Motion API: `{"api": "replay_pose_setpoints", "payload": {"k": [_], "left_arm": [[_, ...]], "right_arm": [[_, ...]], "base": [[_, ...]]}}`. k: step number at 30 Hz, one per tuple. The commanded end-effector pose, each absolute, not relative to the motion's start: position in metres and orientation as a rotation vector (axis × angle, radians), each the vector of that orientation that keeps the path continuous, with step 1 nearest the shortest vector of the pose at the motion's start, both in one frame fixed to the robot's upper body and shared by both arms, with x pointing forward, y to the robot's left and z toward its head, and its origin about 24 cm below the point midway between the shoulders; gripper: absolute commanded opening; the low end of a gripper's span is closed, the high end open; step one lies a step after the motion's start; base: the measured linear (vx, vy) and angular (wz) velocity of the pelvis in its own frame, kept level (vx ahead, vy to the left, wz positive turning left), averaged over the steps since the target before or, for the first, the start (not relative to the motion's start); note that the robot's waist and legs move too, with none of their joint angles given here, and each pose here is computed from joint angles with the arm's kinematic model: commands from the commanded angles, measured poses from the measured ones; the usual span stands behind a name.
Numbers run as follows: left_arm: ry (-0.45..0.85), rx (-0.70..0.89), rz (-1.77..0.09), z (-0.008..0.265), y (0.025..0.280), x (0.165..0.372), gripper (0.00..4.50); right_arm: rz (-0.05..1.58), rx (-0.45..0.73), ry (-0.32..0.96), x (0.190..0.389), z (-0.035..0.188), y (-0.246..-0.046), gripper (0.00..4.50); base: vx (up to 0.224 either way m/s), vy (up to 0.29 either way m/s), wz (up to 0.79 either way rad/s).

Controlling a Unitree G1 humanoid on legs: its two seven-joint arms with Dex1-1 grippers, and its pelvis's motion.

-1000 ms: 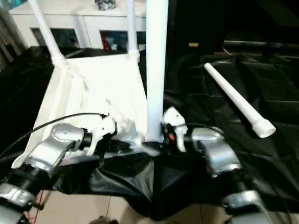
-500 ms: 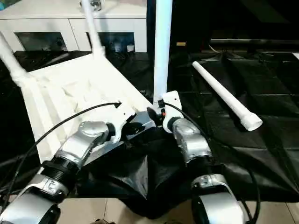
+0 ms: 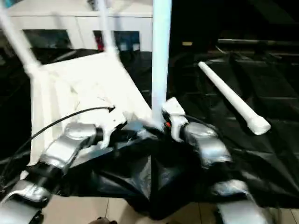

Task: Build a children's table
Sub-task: Rotate leg to tighten

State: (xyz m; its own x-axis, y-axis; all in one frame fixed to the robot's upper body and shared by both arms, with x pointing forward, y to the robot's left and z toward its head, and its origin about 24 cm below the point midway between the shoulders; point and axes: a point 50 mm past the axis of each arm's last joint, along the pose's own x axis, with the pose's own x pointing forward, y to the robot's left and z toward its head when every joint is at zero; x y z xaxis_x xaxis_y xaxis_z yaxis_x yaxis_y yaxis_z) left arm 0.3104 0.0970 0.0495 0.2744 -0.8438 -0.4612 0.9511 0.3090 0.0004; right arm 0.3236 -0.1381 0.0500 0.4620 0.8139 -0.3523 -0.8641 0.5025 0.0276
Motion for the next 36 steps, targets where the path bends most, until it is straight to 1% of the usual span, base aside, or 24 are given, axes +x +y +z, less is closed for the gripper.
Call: {"api": "replay_pose_setpoints", "payload": {"k": [1, 3, 4, 5, 6, 9, 10, 11, 13, 14, 16, 18, 20, 21, 22, 23, 25, 26, 27, 30, 31, 34, 35, 36], "left_arm": [[0.316, 0.346, -1.393, 0.065, 0.076, 0.304, 0.00], [0.318, 0.349, -1.405, 0.065, 0.079, 0.303, 0.00], [0.321, 0.344, -1.437, 0.066, 0.082, 0.300, 0.00], [0.321, 0.344, -1.437, 0.066, 0.082, 0.300, 0.00], [0.325, 0.343, -1.455, 0.066, 0.084, 0.299, 0.00], [0.336, 0.341, -1.496, 0.067, 0.089, 0.295, 0.00], [0.339, 0.343, -1.503, 0.067, 0.091, 0.294, 0.00], [0.340, 0.343, -1.504, 0.067, 0.091, 0.294, 0.00], [0.341, 0.347, -1.503, 0.067, 0.092, 0.294, 0.00], [0.341, 0.348, -1.502, 0.067, 0.092, 0.294, 0.00], [0.340, 0.345, -1.498, 0.067, 0.091, 0.295, 0.00], [0.336, 0.333, -1.482, 0.066, 0.089, 0.295, 0.00], [0.333, 0.314, -1.438, 0.066, 0.087, 0.298, 0.00], [0.330, 0.304, -1.407, 0.065, 0.085, 0.301, 0.00], [0.324, 0.294, -1.336, 0.065, 0.081, 0.308, 0.00], [0.321, 0.291, -1.301, 0.065, 0.079, 0.311, 0.00], [0.321, 0.277, -1.185, 0.064, 0.069, 0.322, 0.00], [0.321, 0.277, -1.185, 0.064, 0.069, 0.322, 0.00], [0.319, 0.274, -1.121, 0.065, 0.063, 0.328, 0.00], [0.317, 0.266, -1.055, 0.067, 0.056, 0.334, 0.00], [0.312, 0.261, -1.022, 0.068, 0.050, 0.336, 0.00], [0.299, 0.254, -1.032, 0.070, 0.041, 0.335, 0.00], [0.296, 0.254, -1.043, 0.070, 0.039, 0.334, 0.00], [0.291, 0.262, -1.062, 0.069, 0.038, 0.333, 0.00]], "right_arm": [[1.287, -0.186, 0.332, 0.308, 0.056, -0.118, 3.81], [1.314, -0.194, 0.345, 0.306, 0.056, -0.120, 3.81], [1.357, -0.201, 0.369, 0.301, 0.055, -0.122, 3.81], [1.357, -0.201, 0.369, 0.301, 0.055, -0.122, 3.81], [1.373, -0.201, 0.377, 0.299, 0.055, -0.123, 3.58], [1.397, -0.196, 0.391, 0.295, 0.054, -0.122, 3.46], [1.403, -0.191, 0.396, 0.293, 0.053, -0.121, 3.22], [1.403, -0.191, 0.396, 0.293, 0.053, -0.121, 3.22], [1.406, -0.189, 0.399, 0.292, 0.052, -0.119, 3.02], [1.406, -0.185, 0.401, 0.292, 0.051, -0.118, 3.02], [1.400, -0.178, 0.404, 0.290, 0.051, -0.117, 2.82], [1.375, -0.167, 0.409, 0.290, 0.048, -0.115, 2.80], [1.313, -0.153, 0.402, 0.293, 0.044, -0.112, 2.78], [1.256, -0.152, 0.394, 0.297, 0.042, -0.110, 2.77], [1.121, -0.145, 0.387, 0.307, 0.038, -0.107, 2.76], [1.056, -0.140, 0.388, 0.311, 0.035, -0.106, 2.76], [0.841, -0.090, 0.397, 0.325, 0.029, -0.101, 2.74], [0.841, -0.090, 0.397, 0.325, 0.029, -0.101, 2.74], [0.746, -0.066, 0.408, 0.330, 0.026, -0.097, 2.72], [0.643, -0.041, 0.419, 0.334, 0.024, -0.091, 2.72], [0.607, -0.023, 0.415, 0.337, 0.024, -0.085, 2.72], [0.617, -0.031, 0.384, 0.338, 0.026, -0.076, 2.72], [0.618, -0.026, 0.382, 0.338, 0.026, -0.074, 3.07], [0.628, -0.006, 0.382, 0.338, 0.027, -0.074, 3.28]], "base": [[0.000, 0.000, 0.00], [0.000, 0.000, 0.00], [0.000, 0.000, 0.00], [0.000, 0.000, 0.00], [0.000, 0.000, 0.00], [0.000, 0.000, 0.00], [0.000, 0.000, 0.00], [0.000, 0.000, 0.00], [0.000, 0.000, 0.00], [0.000, 0.000, 0.00], [0.000, 0.000, 0.00], [0.000, 0.000, 0.00], [0.000, 0.000, 0.00], [0.000, 0.000, 0.00], [0.000, 0.000, 0.00], [0.000, 0.000, 0.00], [0.000, 0.000, 0.00], [0.000, 0.000, 0.00], [0.000, 0.000, 0.00], [0.000, 0.000, 0.00], [0.000, 0.000, 0.00], [0.000, 0.000, 0.00], [0.000, 0.000, 0.00], [0.000, 0.000, 0.00]]}}
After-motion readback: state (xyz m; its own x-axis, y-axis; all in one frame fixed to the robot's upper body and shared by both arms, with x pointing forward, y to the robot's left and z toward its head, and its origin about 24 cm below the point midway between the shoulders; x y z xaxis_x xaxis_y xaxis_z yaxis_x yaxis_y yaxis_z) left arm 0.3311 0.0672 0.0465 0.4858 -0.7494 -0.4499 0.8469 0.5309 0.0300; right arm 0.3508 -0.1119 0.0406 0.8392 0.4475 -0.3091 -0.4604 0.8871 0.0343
